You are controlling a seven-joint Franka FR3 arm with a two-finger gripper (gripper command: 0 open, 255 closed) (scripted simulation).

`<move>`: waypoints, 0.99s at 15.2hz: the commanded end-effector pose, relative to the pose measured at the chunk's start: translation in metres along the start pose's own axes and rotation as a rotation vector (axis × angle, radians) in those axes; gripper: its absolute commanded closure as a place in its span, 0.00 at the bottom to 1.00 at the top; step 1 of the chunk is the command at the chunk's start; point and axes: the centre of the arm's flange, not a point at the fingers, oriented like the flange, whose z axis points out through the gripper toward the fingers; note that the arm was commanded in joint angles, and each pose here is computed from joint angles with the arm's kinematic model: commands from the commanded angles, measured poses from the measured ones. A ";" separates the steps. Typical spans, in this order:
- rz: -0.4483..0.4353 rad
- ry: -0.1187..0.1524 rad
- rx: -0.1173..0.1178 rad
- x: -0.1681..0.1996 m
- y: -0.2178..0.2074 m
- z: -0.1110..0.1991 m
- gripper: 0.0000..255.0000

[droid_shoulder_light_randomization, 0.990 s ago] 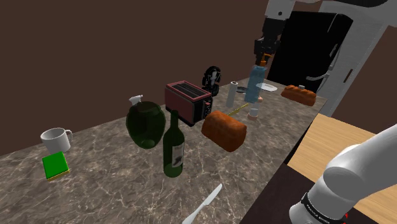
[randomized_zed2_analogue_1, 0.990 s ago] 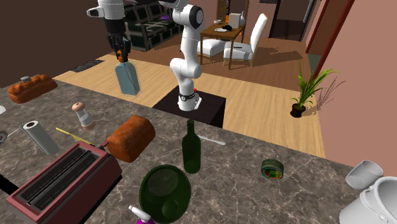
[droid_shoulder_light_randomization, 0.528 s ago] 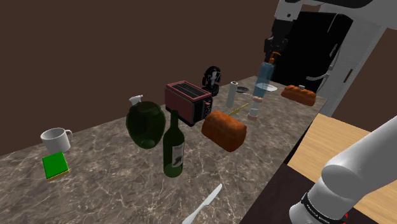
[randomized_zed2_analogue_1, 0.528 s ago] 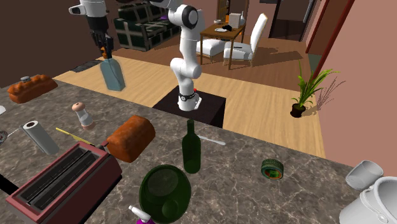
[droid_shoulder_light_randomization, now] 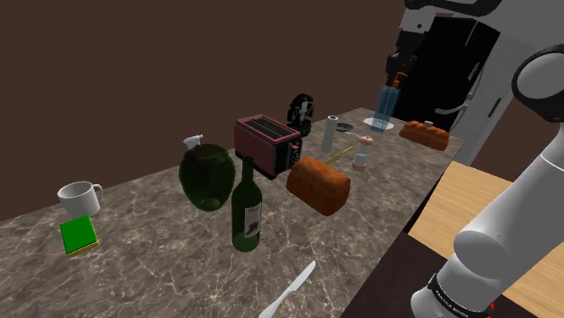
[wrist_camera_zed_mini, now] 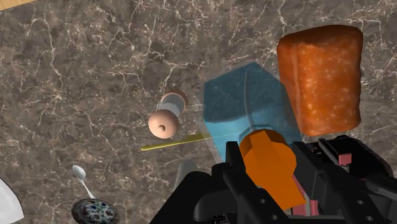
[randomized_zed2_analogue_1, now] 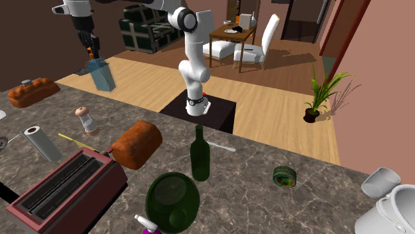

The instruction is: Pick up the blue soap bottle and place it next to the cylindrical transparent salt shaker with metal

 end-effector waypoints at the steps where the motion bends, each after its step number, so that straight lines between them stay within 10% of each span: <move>1: -0.002 0.001 -0.001 0.007 0.026 0.000 1.00; 15: -0.002 0.001 -0.001 0.033 0.134 0.032 1.00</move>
